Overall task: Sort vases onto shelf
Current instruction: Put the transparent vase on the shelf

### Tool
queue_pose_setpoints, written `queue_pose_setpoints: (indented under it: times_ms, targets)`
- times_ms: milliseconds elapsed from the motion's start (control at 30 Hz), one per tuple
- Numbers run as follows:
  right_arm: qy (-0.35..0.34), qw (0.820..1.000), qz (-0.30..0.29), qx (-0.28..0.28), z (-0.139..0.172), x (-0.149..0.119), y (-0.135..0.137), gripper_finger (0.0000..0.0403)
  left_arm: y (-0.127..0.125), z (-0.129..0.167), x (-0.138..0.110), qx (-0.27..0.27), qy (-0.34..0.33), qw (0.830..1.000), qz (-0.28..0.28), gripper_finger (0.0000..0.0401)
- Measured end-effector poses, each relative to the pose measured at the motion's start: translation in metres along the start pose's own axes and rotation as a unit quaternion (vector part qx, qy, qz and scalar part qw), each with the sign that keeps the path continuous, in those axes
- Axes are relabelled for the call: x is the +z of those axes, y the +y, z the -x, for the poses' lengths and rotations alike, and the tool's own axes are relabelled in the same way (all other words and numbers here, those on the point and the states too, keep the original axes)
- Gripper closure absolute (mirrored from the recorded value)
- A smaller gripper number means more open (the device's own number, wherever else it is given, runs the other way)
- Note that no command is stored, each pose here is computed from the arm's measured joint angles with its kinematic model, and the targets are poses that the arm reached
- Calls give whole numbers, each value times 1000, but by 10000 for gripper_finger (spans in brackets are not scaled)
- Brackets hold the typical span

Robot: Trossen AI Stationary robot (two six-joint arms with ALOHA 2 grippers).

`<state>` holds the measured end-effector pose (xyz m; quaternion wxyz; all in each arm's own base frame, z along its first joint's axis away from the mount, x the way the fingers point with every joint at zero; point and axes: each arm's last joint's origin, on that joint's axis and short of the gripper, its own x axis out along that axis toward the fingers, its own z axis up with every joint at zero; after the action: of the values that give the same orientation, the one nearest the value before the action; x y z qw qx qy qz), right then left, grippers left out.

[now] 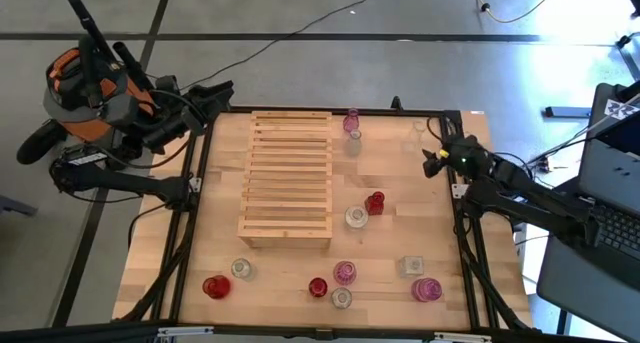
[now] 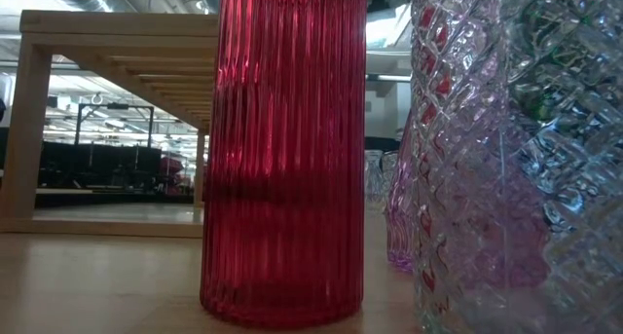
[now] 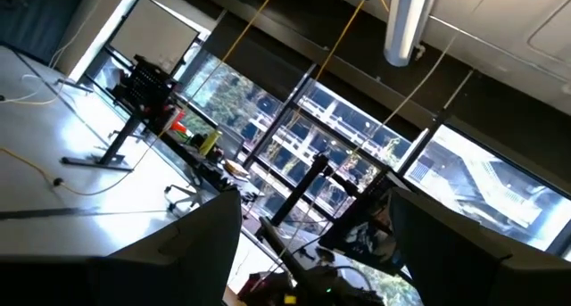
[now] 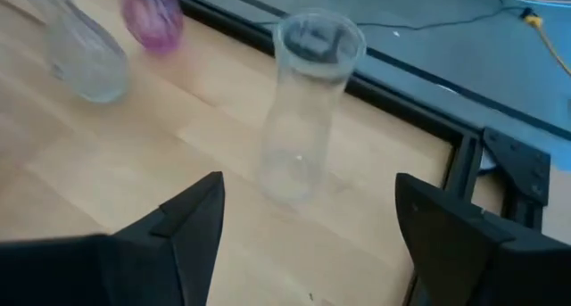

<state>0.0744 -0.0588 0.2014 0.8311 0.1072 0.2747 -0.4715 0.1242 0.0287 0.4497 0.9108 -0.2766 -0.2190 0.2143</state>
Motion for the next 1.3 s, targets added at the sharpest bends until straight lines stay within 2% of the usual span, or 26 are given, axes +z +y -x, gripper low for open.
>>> queue_pose_setpoints:
  times_ms: [333,667,1067,1300]
  targets:
    - [-42,999,-30,-8,-31,-12,11,125,0,0,1,8,-6,1000,2,126]
    - [-62,996,-38,-61,-45,-7,15,125,0,0,0,7,-6,1000,12,126]
    - [-62,994,-69,-62,-73,3,7,125,0,0,0,1,-1,1000,13,126]
    - [-61,995,-79,-29,-90,6,5,125,0,0,0,-2,2,1000,13,126]
